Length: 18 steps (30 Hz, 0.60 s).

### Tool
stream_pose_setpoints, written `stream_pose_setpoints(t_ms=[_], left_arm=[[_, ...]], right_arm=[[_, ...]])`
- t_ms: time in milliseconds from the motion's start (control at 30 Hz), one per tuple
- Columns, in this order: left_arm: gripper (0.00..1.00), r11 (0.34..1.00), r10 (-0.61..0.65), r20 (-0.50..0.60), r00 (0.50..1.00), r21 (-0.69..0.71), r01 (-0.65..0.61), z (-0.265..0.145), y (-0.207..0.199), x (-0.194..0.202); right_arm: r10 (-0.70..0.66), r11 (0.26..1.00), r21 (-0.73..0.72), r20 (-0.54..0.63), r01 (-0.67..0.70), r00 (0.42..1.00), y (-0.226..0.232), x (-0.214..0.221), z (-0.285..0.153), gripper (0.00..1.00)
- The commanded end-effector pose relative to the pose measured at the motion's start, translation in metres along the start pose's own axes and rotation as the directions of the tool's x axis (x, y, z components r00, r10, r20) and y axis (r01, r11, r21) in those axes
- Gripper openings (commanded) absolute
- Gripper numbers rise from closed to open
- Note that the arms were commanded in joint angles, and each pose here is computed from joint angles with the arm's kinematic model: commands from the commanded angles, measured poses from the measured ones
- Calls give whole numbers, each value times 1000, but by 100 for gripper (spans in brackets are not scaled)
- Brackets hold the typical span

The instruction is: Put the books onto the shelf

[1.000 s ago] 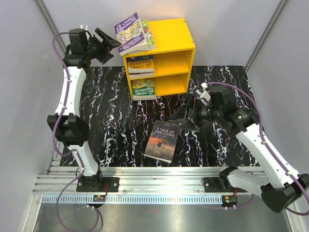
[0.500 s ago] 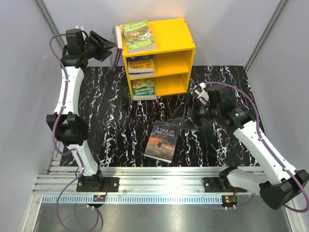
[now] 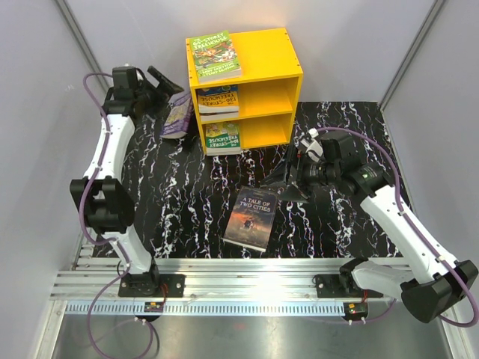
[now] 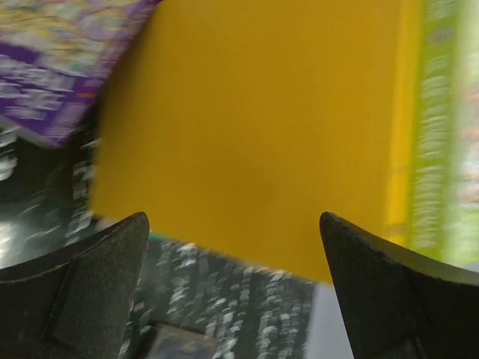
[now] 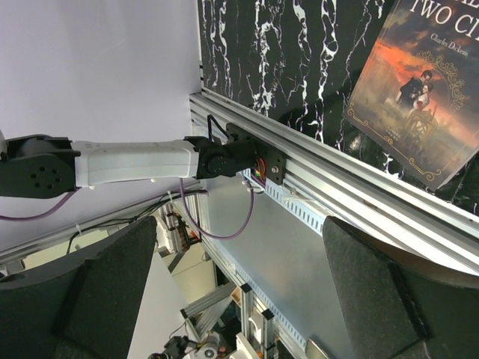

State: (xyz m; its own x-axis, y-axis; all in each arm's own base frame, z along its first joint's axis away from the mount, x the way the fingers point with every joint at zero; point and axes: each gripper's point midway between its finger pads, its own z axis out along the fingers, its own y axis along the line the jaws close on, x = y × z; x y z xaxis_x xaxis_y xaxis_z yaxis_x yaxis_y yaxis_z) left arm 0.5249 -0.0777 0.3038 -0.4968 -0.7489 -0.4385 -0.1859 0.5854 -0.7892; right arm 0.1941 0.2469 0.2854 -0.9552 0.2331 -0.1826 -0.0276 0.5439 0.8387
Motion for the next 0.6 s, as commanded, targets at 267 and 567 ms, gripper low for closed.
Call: stream_pose_setpoints(t_ms=[267, 567], left_arm=[[99, 875, 235, -72, 969, -418, -243, 41, 137, 5], [99, 875, 90, -28, 996, -474, -92, 93, 195, -16]], right_arm=[[47, 997, 69, 5, -47, 999, -26, 4, 4, 100], [123, 980, 154, 19, -125, 992, -45, -1, 15, 100]])
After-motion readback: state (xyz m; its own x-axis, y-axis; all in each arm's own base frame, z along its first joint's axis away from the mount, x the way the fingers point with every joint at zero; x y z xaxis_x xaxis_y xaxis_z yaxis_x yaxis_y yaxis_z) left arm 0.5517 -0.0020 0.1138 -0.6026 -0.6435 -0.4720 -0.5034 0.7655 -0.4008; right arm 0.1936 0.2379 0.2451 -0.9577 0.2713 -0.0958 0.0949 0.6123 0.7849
